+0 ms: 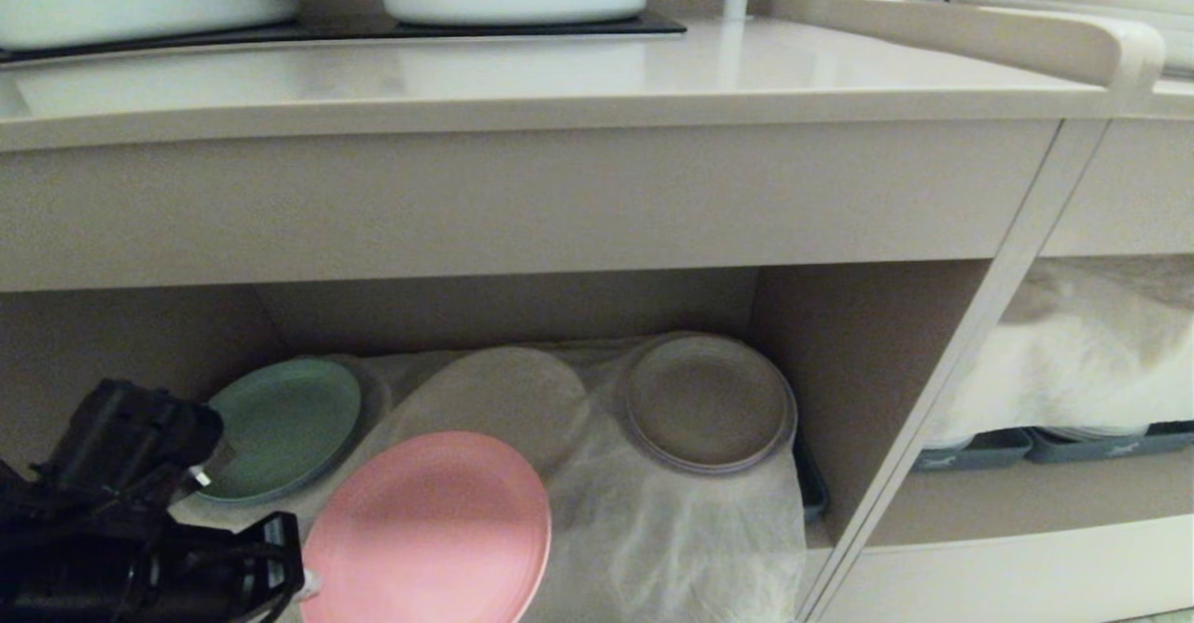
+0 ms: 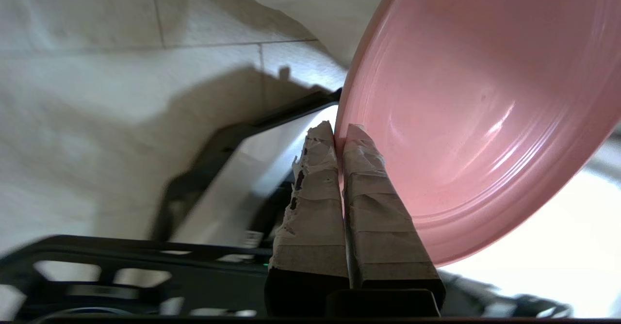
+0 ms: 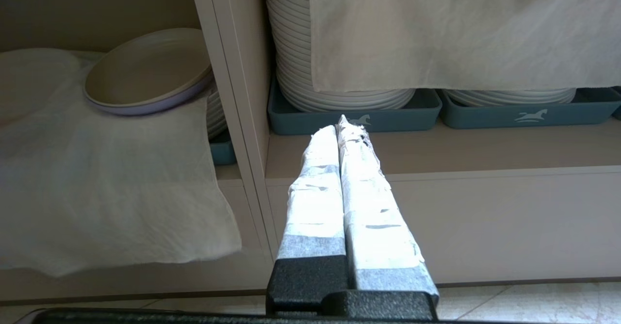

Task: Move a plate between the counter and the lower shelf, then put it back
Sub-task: Put the plate in the cupboard

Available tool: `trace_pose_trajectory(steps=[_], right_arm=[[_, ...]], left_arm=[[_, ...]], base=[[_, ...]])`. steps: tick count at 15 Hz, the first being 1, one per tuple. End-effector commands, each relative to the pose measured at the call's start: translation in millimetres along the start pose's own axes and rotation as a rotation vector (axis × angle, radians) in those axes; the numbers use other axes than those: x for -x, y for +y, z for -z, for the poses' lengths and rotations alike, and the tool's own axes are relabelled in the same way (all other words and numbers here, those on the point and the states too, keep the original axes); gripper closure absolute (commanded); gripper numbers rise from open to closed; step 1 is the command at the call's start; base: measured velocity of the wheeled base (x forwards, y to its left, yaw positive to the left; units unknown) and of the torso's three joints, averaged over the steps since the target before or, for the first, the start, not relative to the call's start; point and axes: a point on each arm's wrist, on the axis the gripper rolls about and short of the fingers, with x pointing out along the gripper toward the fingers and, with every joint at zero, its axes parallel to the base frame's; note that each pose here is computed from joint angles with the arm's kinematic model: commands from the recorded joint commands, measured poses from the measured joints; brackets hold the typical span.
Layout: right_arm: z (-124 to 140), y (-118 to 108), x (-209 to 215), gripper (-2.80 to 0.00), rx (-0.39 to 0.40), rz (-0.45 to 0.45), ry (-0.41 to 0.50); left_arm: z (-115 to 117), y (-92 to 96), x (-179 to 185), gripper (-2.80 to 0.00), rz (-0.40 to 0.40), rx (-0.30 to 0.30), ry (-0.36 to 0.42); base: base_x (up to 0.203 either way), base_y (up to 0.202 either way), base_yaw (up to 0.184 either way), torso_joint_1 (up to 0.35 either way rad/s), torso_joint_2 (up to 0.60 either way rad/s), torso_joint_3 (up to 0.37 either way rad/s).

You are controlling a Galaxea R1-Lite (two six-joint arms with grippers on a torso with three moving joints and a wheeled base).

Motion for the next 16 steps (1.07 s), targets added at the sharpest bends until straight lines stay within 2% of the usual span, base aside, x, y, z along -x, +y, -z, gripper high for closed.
trace_pose_trajectory(steps=[1,8,16], right_arm=[[-0.1,0.0,-0.1,0.0,0.001,-0.001,0.001],[-0.1,0.0,-0.1,0.0,-0.001,-0.001,0.001],[-0.1,0.0,-0.1,0.0,0.0,-0.001,0.001]], left_arm=[[-9.4,-7.7,-11.7,0.0,-0.025,0.073,0.027],[-16.9,-17.8,-24.4,0.0,0.02,0.238,0.003],[-22.5,-24.7,-38.5,0.0,0.041,0.335,-0.011]], base=[[0.0,0.0,0.0,0.0,0.0,0.0],[0.0,0.0,0.0,0.0,0.0,0.0],[0.0,0.0,0.0,0.0,0.0,0.0]])
